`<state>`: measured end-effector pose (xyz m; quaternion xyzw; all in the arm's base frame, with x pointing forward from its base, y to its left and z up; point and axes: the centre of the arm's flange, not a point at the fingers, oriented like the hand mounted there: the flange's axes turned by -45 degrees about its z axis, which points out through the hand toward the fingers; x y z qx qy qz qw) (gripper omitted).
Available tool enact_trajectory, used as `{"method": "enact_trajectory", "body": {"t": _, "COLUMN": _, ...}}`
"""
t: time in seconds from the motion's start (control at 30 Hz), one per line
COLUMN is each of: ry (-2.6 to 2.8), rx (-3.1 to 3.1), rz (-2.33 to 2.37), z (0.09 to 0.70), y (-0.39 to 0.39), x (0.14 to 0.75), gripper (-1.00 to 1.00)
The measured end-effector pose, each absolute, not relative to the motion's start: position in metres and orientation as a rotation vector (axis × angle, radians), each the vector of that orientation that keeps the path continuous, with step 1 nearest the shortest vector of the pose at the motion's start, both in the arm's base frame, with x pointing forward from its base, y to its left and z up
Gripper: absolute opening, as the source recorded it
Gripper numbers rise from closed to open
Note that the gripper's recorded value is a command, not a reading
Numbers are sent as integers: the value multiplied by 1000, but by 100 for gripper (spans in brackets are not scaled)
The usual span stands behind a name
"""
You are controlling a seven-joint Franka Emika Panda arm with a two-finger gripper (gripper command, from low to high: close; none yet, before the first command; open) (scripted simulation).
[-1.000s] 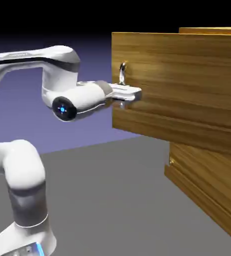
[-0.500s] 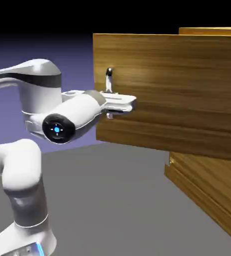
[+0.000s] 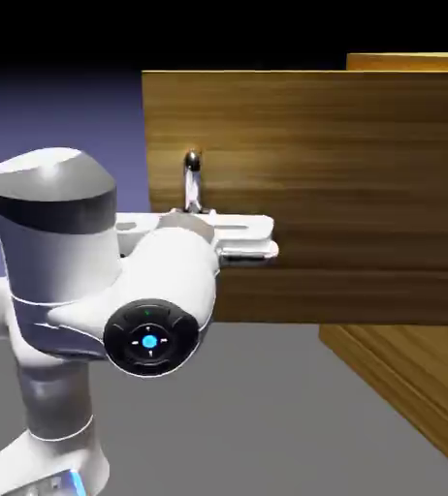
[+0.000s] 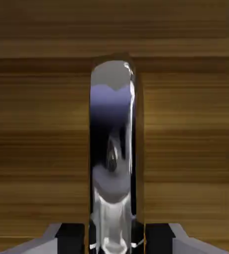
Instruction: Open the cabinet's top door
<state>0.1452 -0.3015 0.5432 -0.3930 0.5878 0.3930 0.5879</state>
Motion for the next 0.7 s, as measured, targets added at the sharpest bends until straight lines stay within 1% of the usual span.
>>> {"method": "enact_trajectory", "body": {"t": 0.37, "ry": 1300, "rx": -1055, "rz": 1055, "z": 543, "y": -400, "x": 143, "gripper": -100}}
{"method": "enact_trajectory", "body": {"t": 0.7, "ry": 1242, "rx": -1156, "rz": 1156, "z": 543, "y": -471, "x": 153, "gripper": -100}}
